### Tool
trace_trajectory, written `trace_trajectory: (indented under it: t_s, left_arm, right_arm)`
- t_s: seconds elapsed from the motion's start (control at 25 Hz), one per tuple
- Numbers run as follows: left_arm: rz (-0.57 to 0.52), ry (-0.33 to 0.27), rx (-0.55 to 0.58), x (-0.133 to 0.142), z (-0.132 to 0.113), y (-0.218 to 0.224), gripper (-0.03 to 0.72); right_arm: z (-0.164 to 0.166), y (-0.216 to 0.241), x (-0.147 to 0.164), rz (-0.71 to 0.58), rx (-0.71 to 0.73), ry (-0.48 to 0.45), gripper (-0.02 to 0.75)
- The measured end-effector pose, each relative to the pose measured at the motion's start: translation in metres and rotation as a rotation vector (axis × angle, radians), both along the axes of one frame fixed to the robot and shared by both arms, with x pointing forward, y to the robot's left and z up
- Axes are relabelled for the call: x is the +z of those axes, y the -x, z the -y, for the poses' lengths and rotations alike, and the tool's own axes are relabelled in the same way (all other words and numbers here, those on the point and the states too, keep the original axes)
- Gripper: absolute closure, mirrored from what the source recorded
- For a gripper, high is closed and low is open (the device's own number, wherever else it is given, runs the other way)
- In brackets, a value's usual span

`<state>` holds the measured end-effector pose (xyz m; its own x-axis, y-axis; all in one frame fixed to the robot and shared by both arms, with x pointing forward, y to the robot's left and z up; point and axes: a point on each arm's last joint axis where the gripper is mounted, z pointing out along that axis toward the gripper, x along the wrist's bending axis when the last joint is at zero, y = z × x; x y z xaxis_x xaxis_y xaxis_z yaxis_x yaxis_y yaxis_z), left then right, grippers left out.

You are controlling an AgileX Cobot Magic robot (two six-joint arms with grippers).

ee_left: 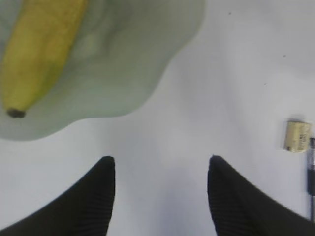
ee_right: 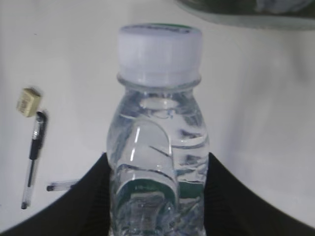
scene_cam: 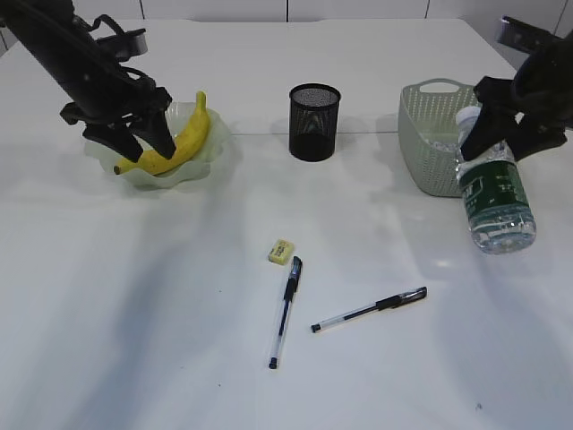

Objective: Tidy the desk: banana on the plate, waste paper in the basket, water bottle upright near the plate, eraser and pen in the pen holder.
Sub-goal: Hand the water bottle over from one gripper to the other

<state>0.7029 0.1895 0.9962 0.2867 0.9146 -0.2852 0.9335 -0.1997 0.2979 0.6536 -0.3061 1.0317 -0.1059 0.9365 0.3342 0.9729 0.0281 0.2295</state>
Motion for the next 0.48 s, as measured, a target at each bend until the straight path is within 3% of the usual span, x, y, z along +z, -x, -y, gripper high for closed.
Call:
trace_trajectory:
  t_s: [0.24, 0.48]
  left_arm:
    - [0.0, 0.183, -0.016, 0.007, 0.015, 0.001, 0.268]
    - [0.025, 0.298, -0.063, 0.013, 0.024, 0.001, 0.268]
  right_arm:
    - [-0.008, -0.009, 0.027, 0.129, 0.064, -0.083, 0.377]
    - [-0.015, -0.015, 0.05, 0.254, 0.146, -0.15, 0.377]
